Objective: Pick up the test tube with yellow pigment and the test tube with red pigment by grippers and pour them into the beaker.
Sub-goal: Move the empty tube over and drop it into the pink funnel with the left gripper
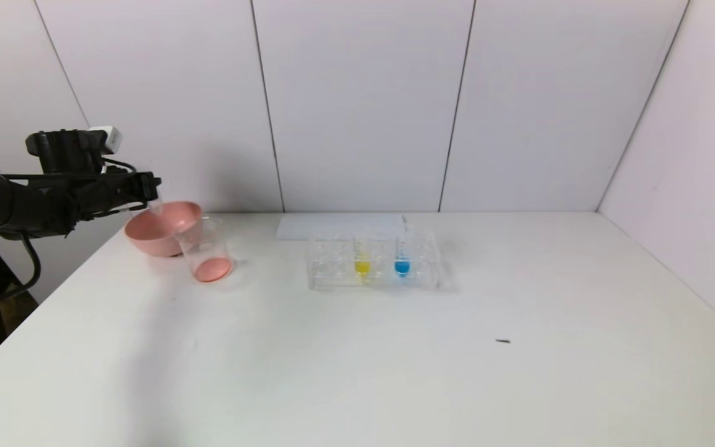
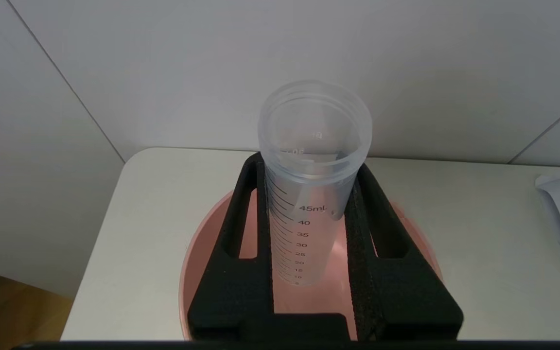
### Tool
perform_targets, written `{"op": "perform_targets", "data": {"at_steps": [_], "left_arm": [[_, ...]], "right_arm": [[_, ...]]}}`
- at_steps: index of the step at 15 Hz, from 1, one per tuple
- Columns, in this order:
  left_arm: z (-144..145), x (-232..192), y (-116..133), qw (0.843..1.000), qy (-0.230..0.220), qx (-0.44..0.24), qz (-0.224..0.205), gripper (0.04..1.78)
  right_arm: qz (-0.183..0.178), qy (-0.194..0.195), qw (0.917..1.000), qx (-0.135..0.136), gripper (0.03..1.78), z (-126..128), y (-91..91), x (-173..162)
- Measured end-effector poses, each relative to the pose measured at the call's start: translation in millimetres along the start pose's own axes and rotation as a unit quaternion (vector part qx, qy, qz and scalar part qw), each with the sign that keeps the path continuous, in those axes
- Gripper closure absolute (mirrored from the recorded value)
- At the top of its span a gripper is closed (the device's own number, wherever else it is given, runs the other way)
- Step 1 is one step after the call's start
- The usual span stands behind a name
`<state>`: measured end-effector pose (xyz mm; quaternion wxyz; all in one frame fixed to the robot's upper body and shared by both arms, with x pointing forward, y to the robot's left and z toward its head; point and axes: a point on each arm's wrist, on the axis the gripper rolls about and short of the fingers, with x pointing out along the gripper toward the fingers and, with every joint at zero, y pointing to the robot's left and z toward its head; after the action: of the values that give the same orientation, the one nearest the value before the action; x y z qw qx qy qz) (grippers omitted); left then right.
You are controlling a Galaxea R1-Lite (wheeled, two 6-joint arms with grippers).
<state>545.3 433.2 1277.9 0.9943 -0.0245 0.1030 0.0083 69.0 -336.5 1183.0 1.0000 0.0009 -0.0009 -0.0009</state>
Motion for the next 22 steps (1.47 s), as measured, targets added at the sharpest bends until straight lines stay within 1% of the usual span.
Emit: {"op": "perform_targets", "data": {"at_steps": [8,18,20,22], "left_arm": [[-26.0,21.4,7.6,1.0,0.021,-0.018,-0.003,1.37],[-37.5,28.0,17.2,0.999,0.031,-0.017,0.004,1.37],[-38.3,28.3,17.8,0.999,0.032,-0.017,0.005,1.33],[-37.7,28.3,18.0,0.999,0.031,-0.017,0.005,1.21]], "right_arm": [[0.0,0.0,1.0,0.0,0.11,0.0,0.0,0.0],[0.0,0.0,1.0,0.0,0.11,0.0,0.0,0.0],[0.0,0.0,1.0,0.0,0.11,0.0,0.0,0.0],[0.0,0.0,1.0,0.0,0.11,0.0,0.0,0.0]]}}
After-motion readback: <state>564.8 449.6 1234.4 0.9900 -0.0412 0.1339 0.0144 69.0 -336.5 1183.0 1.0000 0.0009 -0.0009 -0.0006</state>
